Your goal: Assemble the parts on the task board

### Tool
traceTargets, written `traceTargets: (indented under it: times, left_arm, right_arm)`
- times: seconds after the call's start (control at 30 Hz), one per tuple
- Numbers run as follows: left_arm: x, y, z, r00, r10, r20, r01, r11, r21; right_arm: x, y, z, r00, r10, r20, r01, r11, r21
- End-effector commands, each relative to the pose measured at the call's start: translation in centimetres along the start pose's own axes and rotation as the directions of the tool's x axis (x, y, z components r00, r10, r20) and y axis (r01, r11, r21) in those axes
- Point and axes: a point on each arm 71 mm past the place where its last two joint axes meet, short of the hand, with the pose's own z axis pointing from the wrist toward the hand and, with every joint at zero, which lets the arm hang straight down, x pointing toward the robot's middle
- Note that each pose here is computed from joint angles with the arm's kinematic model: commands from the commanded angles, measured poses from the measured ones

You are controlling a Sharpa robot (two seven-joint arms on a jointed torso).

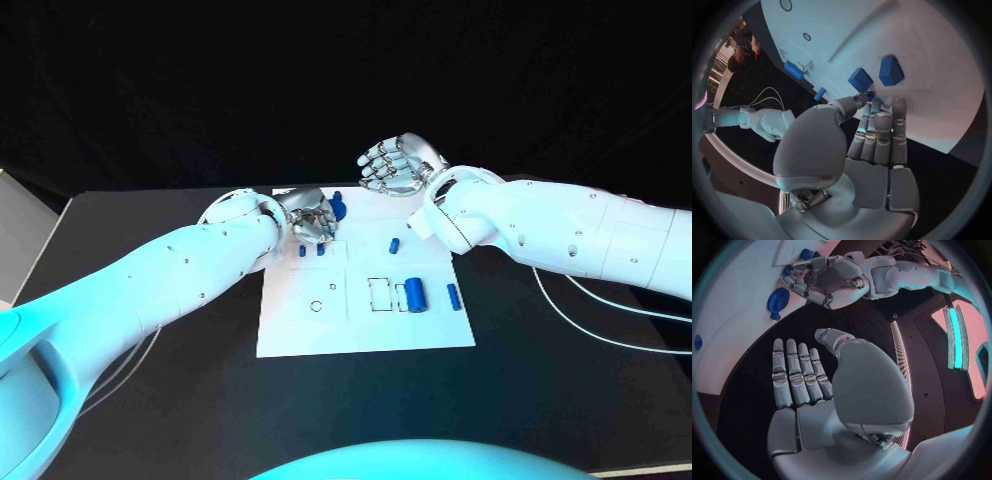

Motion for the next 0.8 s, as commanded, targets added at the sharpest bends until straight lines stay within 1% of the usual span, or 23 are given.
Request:
traceTargets:
  times: [0.03,0.33,0.67,0.8]
  left_arm:
    - [0.35,0.27,-0.06,1.000,-0.026,-0.011,0.026,0.999,-0.020]
    - [0.45,0.56,-0.03,0.999,-0.029,-0.023,0.028,0.998,-0.057]
    - [0.39,1.08,0.04,1.000,0.000,-0.018,-0.002,0.993,-0.118]
    - [0.43,1.03,0.13,1.000,0.010,-0.019,-0.013,0.992,-0.125]
  right_arm:
    - [0.05,0.11,0.00,1.000,0.001,-0.009,-0.001,1.000,-0.013]
    - [0.05,0.12,0.00,1.000,0.001,-0.010,-0.001,1.000,-0.013]
    - [0.09,0.14,0.00,1.000,0.002,-0.011,-0.002,1.000,-0.013]
    - [0.10,0.15,0.00,1.000,0.002,-0.011,-0.002,1.000,-0.013]
